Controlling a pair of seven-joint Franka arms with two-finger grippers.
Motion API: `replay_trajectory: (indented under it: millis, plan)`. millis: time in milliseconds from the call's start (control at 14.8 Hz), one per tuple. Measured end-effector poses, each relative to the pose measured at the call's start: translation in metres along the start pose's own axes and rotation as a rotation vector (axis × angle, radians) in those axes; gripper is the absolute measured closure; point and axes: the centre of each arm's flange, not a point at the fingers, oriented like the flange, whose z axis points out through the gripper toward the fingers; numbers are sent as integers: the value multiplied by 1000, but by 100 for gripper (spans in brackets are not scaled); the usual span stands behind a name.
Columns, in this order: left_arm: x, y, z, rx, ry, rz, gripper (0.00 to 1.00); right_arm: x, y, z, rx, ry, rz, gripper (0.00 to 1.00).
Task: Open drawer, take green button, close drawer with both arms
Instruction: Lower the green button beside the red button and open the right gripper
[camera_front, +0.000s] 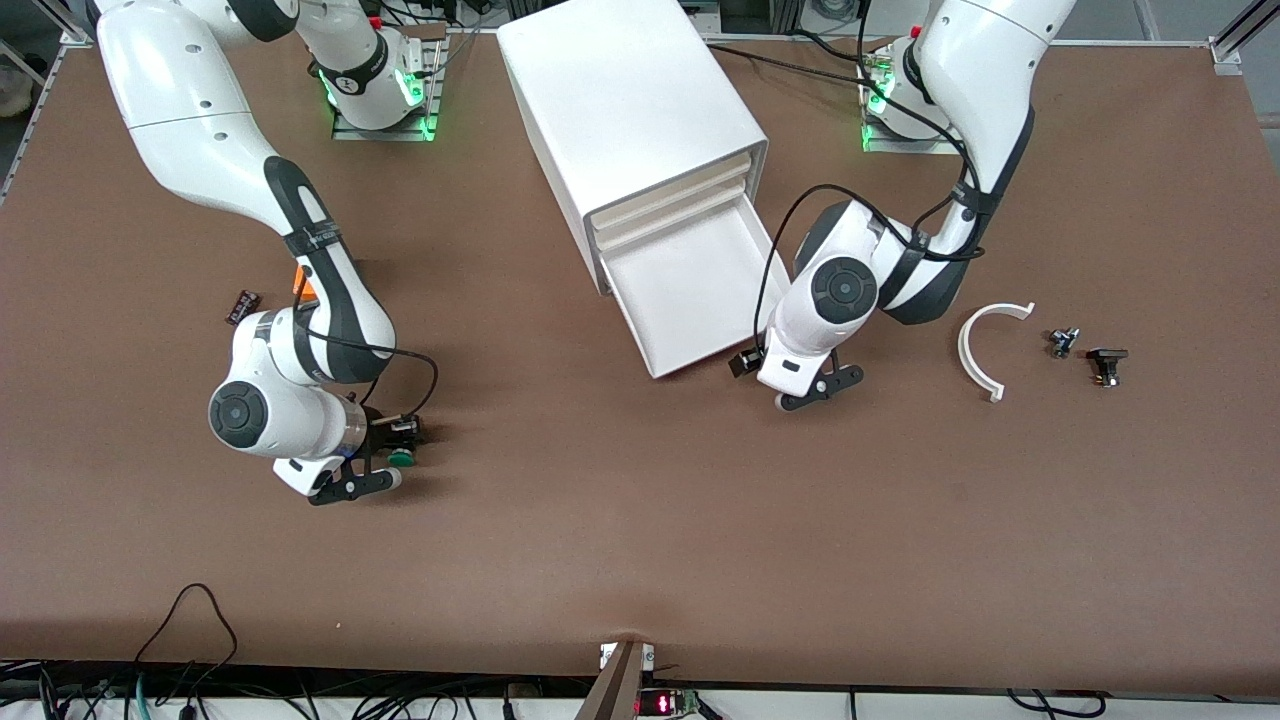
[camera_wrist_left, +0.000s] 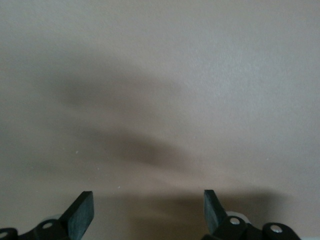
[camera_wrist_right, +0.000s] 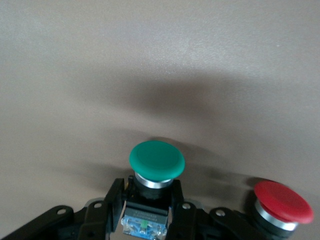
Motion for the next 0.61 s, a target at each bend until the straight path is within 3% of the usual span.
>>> replay_trajectory:
  millis: [202, 540, 607]
  plan:
    - [-15, 7, 5, 30, -21, 26, 2, 0, -1, 0, 0, 2, -1, 48]
    - [-34, 8, 11, 95, -76, 51, 2, 6, 0, -22, -3, 37, -1, 3]
    - [-37, 8, 12, 107, -88, 55, 2, 7, 0, -34, -4, 50, -1, 0]
